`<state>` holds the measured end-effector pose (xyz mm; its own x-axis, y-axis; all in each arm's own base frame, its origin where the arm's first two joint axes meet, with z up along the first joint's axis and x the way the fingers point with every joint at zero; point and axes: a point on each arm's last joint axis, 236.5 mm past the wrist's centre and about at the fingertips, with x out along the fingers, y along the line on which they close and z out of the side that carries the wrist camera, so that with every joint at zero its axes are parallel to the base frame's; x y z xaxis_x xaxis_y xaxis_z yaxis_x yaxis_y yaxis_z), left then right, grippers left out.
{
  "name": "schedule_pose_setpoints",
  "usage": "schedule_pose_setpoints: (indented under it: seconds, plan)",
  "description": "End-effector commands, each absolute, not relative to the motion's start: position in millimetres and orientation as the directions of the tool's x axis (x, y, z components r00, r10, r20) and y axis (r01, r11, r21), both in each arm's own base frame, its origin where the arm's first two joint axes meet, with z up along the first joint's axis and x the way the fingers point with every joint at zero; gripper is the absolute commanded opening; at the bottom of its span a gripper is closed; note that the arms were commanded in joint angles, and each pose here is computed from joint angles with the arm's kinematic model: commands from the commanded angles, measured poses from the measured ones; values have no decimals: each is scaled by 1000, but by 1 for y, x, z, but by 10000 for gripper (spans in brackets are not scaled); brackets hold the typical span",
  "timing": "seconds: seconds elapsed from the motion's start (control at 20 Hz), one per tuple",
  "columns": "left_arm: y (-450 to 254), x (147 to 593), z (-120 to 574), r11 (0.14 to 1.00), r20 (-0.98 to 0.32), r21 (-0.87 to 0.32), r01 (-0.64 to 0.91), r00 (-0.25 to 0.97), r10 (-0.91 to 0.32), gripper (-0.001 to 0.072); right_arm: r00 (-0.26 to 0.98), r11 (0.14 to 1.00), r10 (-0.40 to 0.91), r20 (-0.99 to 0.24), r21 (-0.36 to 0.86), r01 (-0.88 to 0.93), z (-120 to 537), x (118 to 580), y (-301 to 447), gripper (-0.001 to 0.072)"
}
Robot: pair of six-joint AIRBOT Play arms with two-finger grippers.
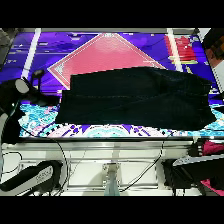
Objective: Fold the clothes and pants, and hang the long-sleeved shirts on hangers.
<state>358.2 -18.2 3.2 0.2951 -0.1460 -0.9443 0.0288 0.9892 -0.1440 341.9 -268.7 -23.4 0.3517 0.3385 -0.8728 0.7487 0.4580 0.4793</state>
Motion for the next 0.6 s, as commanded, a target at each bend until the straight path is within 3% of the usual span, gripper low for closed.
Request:
schedule_pose_setpoints:
  seconds: [0.0,0.05,0.1,0.2,0.35,0.55]
  plan:
    - [-56,432,39,930,-821,-367,-14,475,-317,204,388,490,287,-876,482,726,-25,366,-269,546]
    - [-65,445,30,914,-813,-405,-7,459,-357,284,394,504,277,-876,482,716,-25,374,-266,547]
    - [-71,460,17,900,-811,-437,-15,439,-386,416,395,520,276,-876,482,705,-24,380,-261,547]
    - [-75,488,-9,871,-802,-488,-56,421,-423,437,374,572,302,-877,481,664,-24,383,-248,572]
    - [-63,531,-42,837,-778,-531,-129,466,-422,438,379,571,326,-866,500,651,-22,387,-239,595]
    - [-54,541,-83,803,-786,-560,-204,437,-438,438,403,556,350,-846,534,637,-17,394,-233,595]
